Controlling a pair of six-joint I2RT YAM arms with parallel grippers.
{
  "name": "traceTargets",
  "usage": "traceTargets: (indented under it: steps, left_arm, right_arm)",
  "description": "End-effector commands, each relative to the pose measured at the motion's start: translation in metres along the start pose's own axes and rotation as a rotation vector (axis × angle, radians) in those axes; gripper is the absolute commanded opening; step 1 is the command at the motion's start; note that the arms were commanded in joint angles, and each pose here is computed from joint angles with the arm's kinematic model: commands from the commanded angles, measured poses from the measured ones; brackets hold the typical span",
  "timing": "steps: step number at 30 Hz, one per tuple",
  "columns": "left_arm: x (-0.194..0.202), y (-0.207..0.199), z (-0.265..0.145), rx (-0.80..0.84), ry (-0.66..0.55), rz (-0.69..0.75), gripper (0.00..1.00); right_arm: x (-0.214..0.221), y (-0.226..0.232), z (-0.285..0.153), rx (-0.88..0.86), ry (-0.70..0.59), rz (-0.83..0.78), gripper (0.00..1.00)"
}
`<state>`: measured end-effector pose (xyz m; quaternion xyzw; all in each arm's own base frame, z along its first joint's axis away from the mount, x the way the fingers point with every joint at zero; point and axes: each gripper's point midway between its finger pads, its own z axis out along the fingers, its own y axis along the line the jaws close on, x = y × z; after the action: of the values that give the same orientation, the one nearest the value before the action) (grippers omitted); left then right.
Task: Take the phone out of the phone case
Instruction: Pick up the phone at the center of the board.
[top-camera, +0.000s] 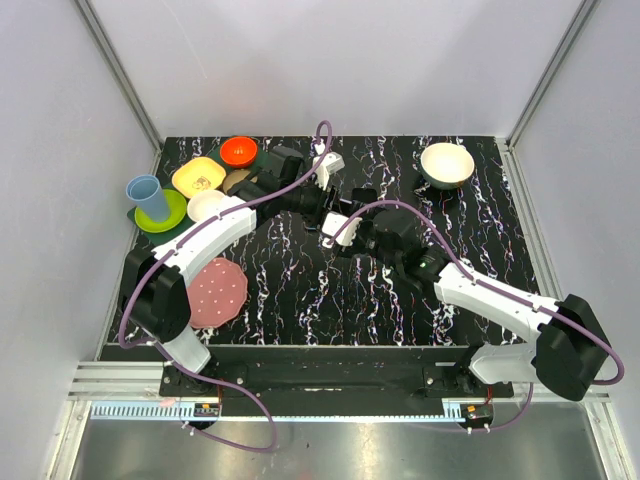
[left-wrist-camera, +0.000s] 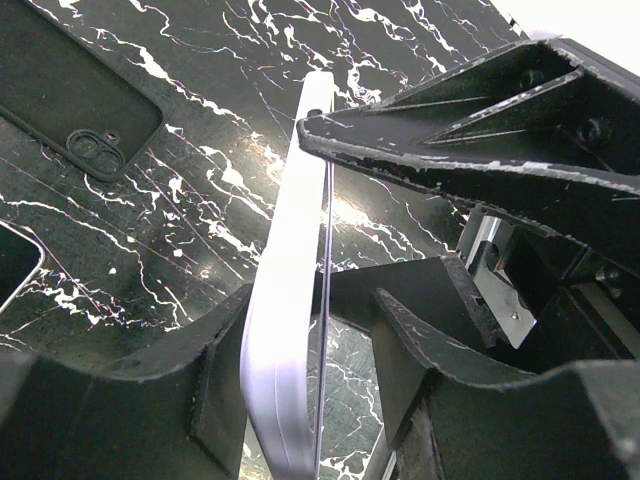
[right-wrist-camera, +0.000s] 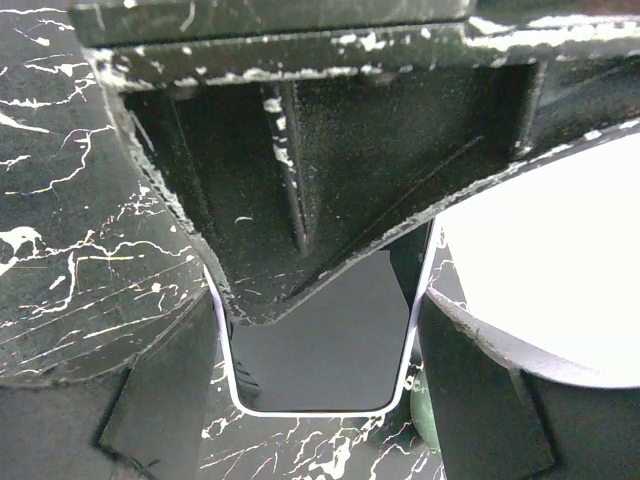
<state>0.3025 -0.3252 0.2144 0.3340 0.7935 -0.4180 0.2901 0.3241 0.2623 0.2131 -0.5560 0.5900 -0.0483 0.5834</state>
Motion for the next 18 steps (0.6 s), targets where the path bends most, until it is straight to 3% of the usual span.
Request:
traceTargets:
  steps: [1, 18]
  left_arm:
    - [-0.0192, -0.0033, -0.0017, -0.013, -0.051, 0.052, 0.49]
    - [-0.0159, -0.0058, 0.0014, -0.016, -0.038, 0.072, 0.22]
  right_arm:
    - [-0.0270, -0.0294, -0.0031, 0.118, -0.084, -0.003, 0.00]
    - [-0.0280, -0.0305, -0.0037, 0.122, -0.086, -0.007, 0.00]
